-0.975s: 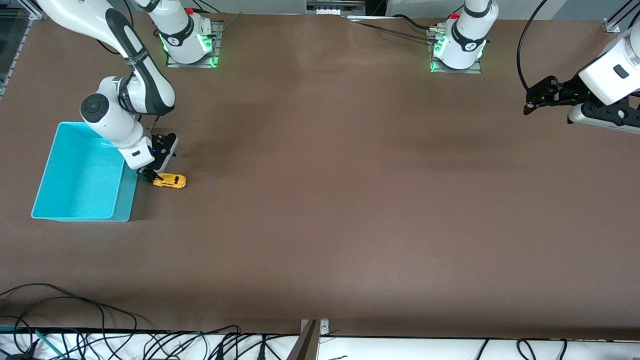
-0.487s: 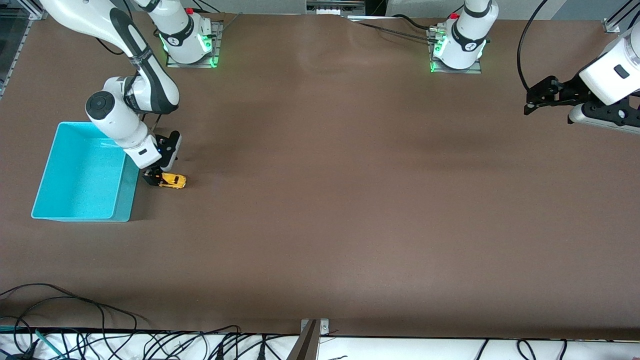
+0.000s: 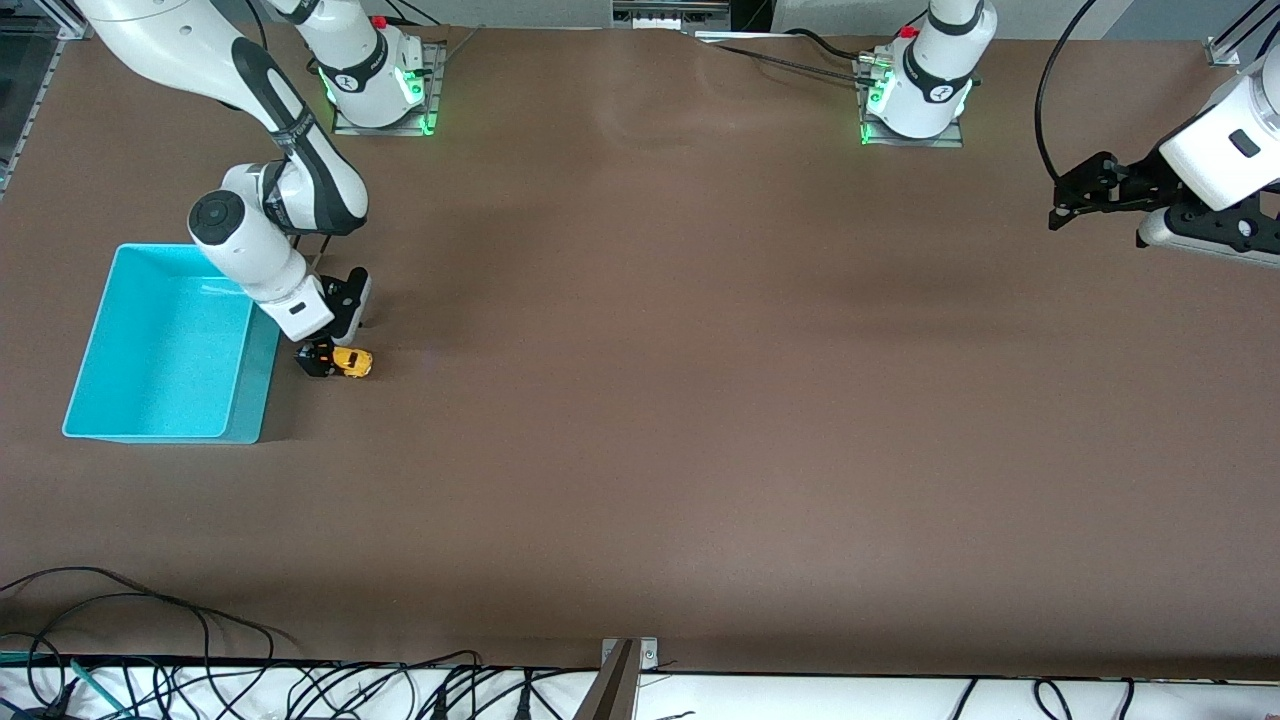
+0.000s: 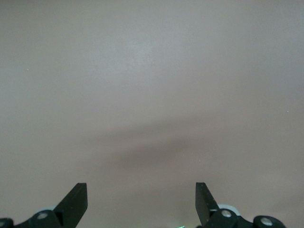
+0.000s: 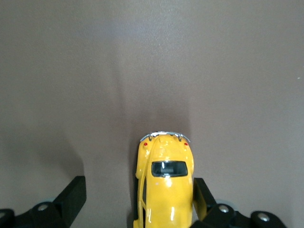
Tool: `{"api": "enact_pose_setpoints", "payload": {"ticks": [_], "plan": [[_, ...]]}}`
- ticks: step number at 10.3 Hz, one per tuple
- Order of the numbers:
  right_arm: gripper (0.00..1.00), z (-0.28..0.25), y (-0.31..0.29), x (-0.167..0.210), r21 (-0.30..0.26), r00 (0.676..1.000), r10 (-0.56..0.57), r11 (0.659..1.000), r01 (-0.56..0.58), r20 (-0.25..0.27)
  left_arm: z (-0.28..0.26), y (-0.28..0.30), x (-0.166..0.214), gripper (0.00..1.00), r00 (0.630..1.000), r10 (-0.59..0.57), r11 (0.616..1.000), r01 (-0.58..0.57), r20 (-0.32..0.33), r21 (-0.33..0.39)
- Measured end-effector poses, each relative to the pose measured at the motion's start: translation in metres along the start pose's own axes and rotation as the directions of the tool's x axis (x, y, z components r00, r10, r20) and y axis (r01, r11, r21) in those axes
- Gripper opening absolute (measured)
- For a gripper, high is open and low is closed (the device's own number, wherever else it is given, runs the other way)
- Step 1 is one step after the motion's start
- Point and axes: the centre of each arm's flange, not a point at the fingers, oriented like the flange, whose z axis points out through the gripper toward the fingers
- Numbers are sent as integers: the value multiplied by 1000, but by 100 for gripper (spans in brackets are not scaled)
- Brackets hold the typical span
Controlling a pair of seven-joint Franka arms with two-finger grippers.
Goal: Wind up and store yellow beetle car
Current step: 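Lift the car with the right gripper and carry it over the box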
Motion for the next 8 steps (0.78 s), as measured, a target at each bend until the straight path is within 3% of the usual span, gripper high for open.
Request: {"api": "enact_pose_setpoints", "payload": {"ticks": [1, 2, 5, 6, 8], "plan": [[89, 1, 1, 0, -5, 1000, -8, 1000, 8, 0, 0, 0, 0, 100, 1000, 0, 1000, 0, 0, 0], [89, 0, 1, -1, -8, 1000, -22, 1000, 22, 1, 0, 0, 0, 100, 1000, 0, 1000, 0, 0, 0], [49, -5, 9, -3, -26, 999, -47, 999, 47, 1, 0, 0, 0, 100, 1000, 0, 1000, 0, 0, 0], [49, -11, 11, -3, -19, 999, -52, 998, 53, 3, 0, 0, 0, 100, 1000, 0, 1000, 0, 0, 0], [49, -41, 18, 0, 50, 998, -61, 997, 60, 12, 0, 0, 0, 100, 1000, 0, 1000, 0, -1, 0]]}}
